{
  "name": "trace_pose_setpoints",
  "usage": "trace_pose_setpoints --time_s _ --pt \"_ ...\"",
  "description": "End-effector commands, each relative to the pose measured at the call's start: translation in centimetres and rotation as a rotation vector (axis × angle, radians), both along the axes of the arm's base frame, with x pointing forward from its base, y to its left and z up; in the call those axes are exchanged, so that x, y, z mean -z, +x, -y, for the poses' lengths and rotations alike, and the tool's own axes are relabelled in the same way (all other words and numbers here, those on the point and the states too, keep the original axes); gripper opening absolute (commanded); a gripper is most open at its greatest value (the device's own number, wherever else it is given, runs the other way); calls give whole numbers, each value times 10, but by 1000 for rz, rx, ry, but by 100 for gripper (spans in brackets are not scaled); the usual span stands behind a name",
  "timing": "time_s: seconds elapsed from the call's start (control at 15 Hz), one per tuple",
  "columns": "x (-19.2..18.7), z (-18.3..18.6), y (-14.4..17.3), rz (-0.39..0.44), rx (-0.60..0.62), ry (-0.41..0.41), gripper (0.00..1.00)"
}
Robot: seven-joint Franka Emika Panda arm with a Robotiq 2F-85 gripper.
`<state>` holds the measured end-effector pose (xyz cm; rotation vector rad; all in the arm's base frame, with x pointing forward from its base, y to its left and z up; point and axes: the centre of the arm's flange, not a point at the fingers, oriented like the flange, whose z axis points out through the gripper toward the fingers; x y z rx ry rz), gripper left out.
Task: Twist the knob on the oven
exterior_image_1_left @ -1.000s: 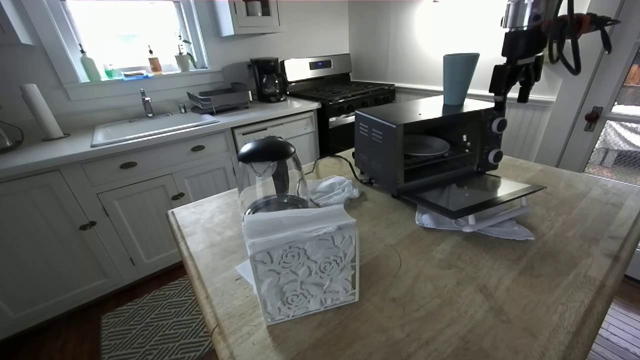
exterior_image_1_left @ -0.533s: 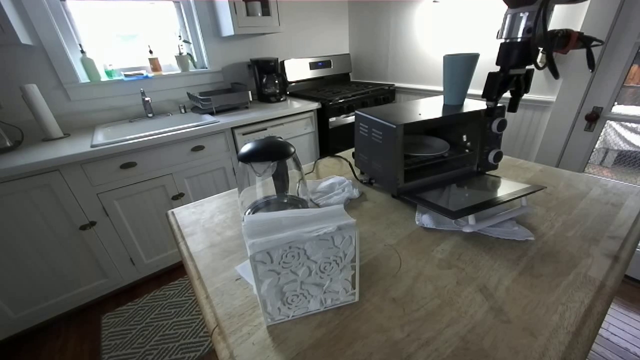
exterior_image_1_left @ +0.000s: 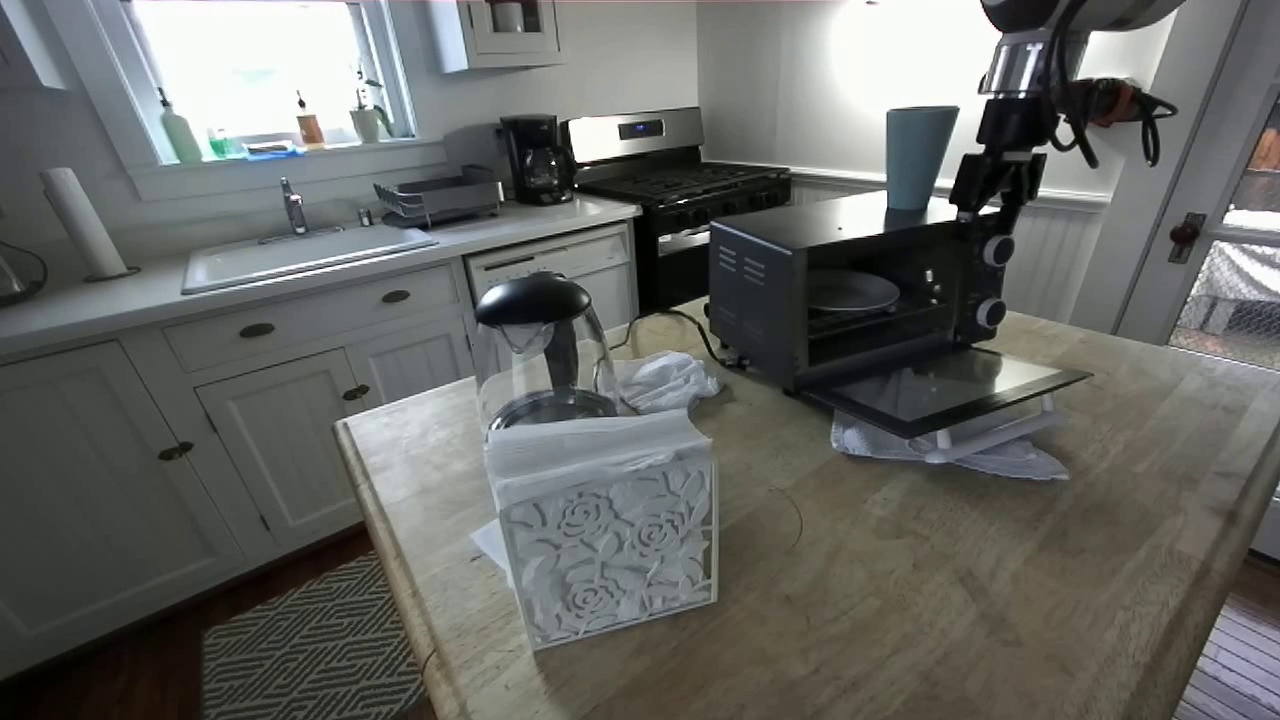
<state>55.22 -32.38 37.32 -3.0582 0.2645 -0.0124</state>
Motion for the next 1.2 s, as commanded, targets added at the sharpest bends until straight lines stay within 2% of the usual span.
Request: trace_pose_setpoints --time_s 0.0,0.47,1.13 --pt "4 10 13 12 -17 23 100" --pt "9 24 12 -13 20 7 100" --pt "26 47 12 -63 66 60 100"
